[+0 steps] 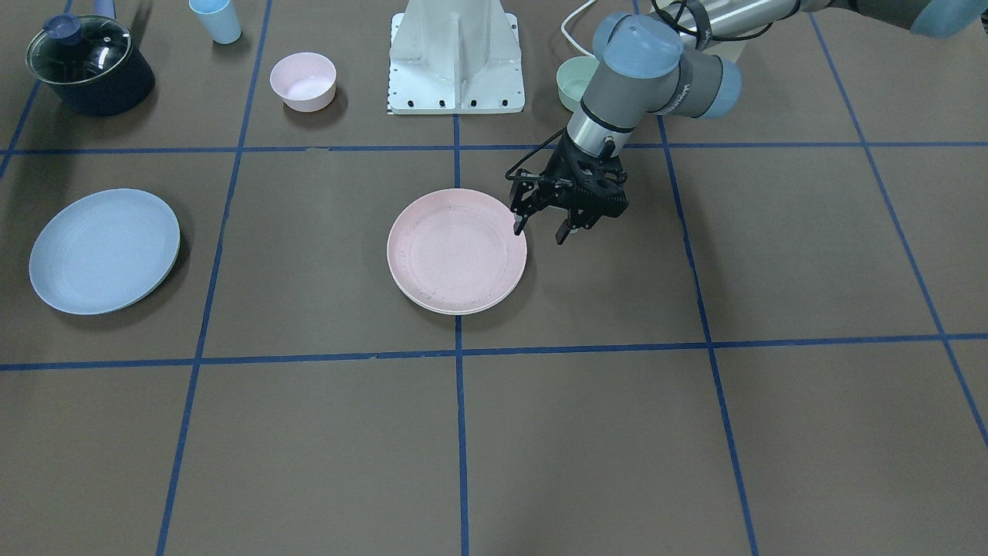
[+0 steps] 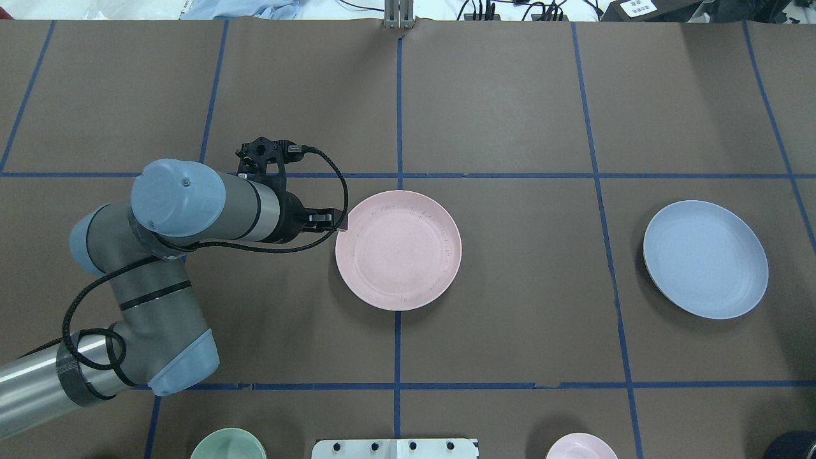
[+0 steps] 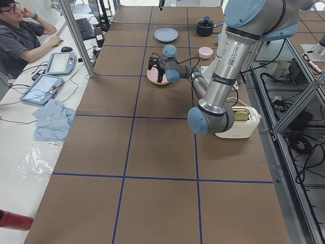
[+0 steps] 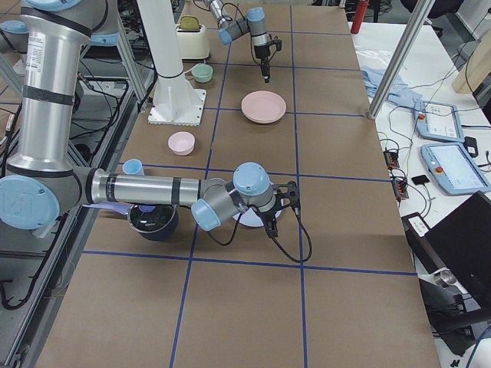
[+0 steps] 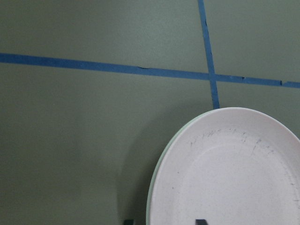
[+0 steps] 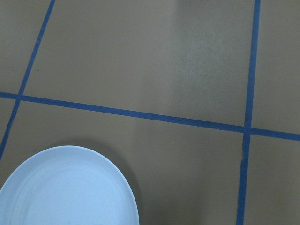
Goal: Stack three plates with pink and blue
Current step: 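Carry the pink plate onto the cream plate and release it with the left gripper, then lift the light blue plate with the right gripper while the left gripper withdraws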
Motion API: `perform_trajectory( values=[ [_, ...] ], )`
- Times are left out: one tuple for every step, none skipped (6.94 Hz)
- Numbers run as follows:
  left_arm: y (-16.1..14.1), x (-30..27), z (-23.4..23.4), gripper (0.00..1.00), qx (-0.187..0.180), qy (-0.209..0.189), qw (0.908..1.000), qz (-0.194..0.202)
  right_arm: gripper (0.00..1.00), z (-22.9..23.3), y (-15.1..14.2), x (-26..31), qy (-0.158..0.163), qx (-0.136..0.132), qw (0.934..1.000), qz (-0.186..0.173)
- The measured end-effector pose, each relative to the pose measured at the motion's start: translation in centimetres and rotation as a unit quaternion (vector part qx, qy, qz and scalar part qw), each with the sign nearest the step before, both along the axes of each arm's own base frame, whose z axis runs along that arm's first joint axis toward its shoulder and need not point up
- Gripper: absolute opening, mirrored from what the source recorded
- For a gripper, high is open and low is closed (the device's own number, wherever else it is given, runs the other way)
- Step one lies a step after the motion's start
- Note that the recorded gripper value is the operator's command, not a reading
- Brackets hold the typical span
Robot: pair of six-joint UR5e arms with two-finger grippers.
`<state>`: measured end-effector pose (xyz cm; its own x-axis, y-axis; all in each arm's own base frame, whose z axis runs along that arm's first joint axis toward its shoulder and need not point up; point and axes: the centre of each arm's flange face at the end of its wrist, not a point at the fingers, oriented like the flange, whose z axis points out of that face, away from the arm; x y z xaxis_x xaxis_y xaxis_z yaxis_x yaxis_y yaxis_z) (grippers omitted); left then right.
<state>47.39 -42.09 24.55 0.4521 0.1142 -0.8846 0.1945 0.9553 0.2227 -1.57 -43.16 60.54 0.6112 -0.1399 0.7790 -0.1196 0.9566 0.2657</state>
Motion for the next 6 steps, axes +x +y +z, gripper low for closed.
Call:
perform_trajectory(
  values=[
    [0.0,-1.1,-0.6,1.00,0.007,-0.005,1.0000,0.001,0.95,0.9,1.7,-1.8,0.002,-0.007,0.9998,0.016],
    [0.0,-1.7,-0.9,1.00,0.010,-0.006,0.9999,0.001,0.90,2.0,3.8,-3.6,0.000,-0.010,0.9995,0.029],
    [-0.1,-2.0,-1.0,1.00,0.011,-0.007,0.9999,-0.001,0.89,3.0,5.2,-5.3,0.003,-0.009,0.9995,0.031],
    [-0.2,-2.2,-1.0,1.00,0.012,-0.007,0.9999,-0.002,0.87,3.8,5.9,-7.3,0.016,-0.004,0.9995,0.025],
    [-0.2,-2.2,-1.0,1.00,0.012,-0.007,0.9999,-0.002,0.84,4.4,6.4,-9.5,0.031,-0.001,0.9994,0.015],
    [-0.2,-2.3,-1.1,1.00,0.013,-0.007,0.9999,-0.003,0.67,4.9,6.8,-11.3,0.044,0.004,0.9990,0.003]
  ],
)
